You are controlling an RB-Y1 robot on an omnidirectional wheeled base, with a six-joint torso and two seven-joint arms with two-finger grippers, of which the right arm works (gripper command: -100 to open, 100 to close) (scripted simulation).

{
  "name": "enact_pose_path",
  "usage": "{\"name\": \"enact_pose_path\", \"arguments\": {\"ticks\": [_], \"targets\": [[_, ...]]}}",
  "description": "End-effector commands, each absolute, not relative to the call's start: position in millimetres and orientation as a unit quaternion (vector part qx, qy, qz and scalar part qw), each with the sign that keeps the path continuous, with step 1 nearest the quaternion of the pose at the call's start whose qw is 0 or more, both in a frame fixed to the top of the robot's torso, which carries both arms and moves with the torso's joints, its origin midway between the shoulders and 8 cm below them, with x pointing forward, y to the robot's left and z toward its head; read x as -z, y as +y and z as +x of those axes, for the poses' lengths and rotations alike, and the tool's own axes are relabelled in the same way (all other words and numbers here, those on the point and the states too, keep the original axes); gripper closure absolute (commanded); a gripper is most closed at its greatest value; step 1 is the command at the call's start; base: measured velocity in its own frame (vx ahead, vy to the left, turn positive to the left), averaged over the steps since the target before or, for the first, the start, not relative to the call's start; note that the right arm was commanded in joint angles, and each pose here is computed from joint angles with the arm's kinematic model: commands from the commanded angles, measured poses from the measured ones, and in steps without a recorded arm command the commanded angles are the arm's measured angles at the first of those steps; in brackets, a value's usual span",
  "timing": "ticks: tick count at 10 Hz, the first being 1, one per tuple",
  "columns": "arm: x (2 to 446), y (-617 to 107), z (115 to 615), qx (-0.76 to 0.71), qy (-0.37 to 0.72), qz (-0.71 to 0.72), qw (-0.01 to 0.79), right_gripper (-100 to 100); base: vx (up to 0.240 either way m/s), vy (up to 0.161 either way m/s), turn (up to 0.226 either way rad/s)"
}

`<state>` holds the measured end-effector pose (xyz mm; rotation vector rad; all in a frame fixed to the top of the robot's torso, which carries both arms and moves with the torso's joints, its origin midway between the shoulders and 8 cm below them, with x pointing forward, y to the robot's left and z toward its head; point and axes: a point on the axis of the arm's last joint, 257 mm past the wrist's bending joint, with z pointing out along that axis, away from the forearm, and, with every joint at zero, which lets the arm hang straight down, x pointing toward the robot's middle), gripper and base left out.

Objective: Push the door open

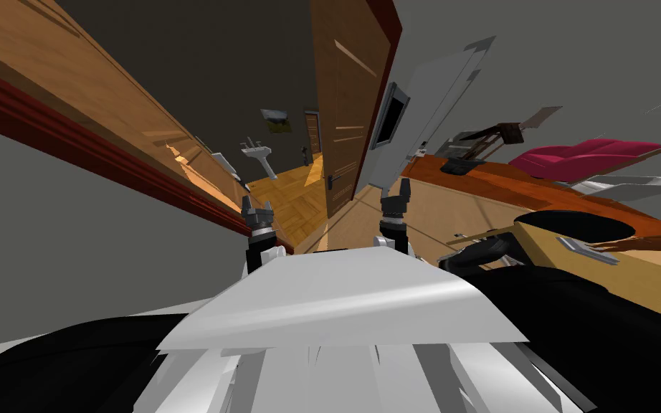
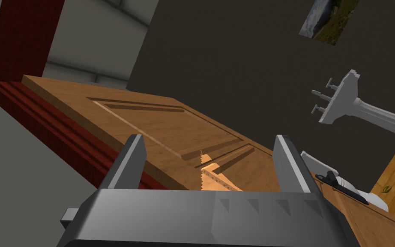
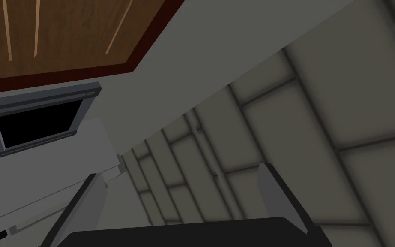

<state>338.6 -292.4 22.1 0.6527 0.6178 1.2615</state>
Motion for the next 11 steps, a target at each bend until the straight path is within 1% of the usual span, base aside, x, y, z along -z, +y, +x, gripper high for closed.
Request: {"name": "enact_pose_path", "arguments": {"ticks": [1,3,7,8,11], "targets": [[-10.4,-288.0,350.6,-0.575,0.287,0.302,0.704,-100,0.063,-0.085,0.073],[-0.9,-284.1,360.1,-0.58,0.293,0.308,0.695,-100,0.105,-0.116,0.063],[23.5,-270.8,386.3,-0.593,0.31,0.322,0.67,-100,0.096,-0.084,0.058],[26.6,-271.1,387.4,-0.592,0.312,0.324,0.669,-100,0.06,-0.067,0.035],[49.4,-256.6,411.0,-0.602,0.33,0.336,0.645,-100,0.059,-0.077,0.068]]}}
